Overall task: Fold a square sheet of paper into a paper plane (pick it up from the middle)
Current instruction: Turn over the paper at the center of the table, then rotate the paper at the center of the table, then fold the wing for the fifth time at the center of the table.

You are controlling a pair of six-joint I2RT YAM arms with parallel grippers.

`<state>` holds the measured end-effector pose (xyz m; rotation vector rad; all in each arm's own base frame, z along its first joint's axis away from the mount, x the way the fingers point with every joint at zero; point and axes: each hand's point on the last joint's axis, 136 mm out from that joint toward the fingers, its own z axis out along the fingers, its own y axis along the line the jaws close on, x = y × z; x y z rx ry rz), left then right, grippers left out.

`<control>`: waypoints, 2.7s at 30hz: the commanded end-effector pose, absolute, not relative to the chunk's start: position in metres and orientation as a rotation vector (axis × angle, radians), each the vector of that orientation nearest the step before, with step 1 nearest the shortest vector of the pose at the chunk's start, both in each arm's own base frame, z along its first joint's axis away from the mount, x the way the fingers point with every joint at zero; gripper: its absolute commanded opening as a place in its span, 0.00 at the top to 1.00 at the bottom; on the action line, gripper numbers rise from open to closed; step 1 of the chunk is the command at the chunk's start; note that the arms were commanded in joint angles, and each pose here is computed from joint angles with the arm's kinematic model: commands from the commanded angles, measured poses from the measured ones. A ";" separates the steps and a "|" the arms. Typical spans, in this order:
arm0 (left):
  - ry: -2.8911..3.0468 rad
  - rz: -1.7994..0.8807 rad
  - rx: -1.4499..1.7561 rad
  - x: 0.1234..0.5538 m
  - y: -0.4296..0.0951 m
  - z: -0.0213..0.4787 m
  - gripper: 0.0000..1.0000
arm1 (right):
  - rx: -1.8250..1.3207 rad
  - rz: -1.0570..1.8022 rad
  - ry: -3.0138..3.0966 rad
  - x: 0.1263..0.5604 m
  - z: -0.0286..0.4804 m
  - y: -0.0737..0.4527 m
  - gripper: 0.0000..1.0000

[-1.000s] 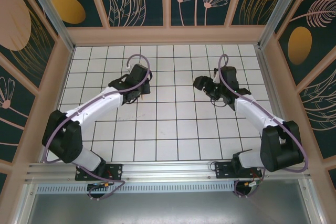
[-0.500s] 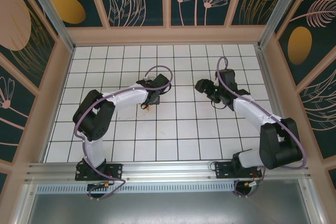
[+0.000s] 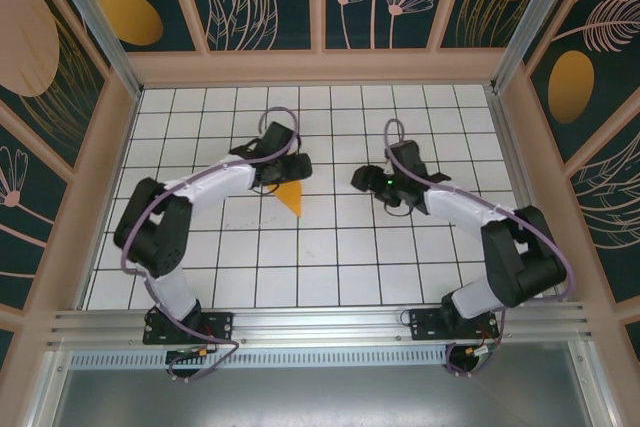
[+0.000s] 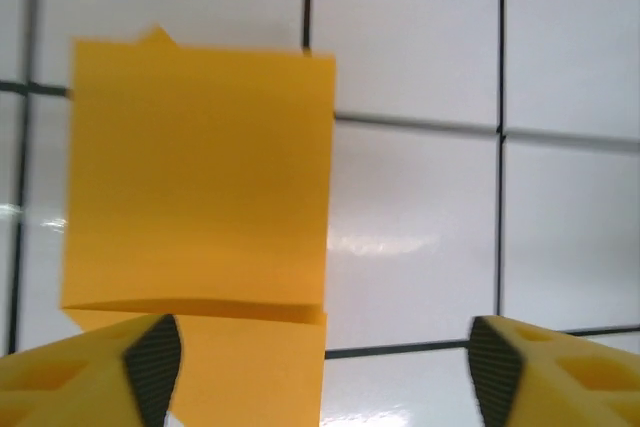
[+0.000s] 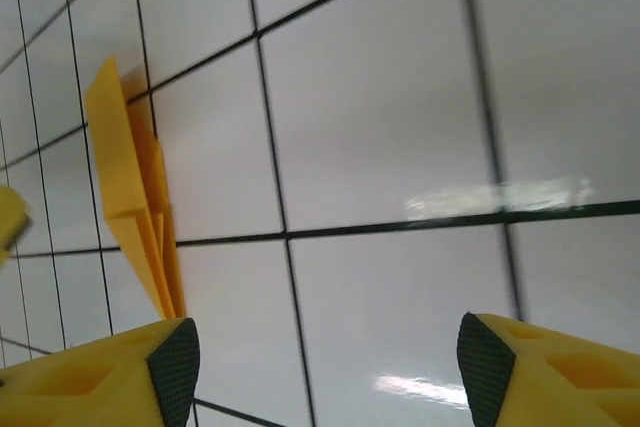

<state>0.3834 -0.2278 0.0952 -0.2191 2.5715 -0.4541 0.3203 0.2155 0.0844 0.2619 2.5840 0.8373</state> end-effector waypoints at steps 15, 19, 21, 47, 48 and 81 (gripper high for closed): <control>2.436 -0.429 -0.519 0.355 -0.115 0.098 0.02 | -0.043 0.931 2.645 0.323 0.067 0.408 0.56; 2.424 -0.433 -0.573 0.352 -0.107 0.092 0.02 | -0.050 0.838 2.695 0.329 0.045 0.405 0.56; 2.418 -0.440 -0.595 0.353 -0.105 0.091 0.02 | -0.070 0.800 2.730 0.327 0.034 0.404 0.56; 2.419 -0.911 -0.514 0.339 -0.160 0.093 0.03 | -0.208 0.849 2.613 0.314 0.081 0.337 0.61; 2.417 -0.929 -0.524 0.338 -0.161 0.092 0.03 | -0.172 0.861 2.620 0.314 0.078 0.338 0.62; 2.550 -1.305 -0.678 0.316 -0.259 0.071 0.32 | 0.197 1.010 2.756 0.309 0.004 0.292 0.66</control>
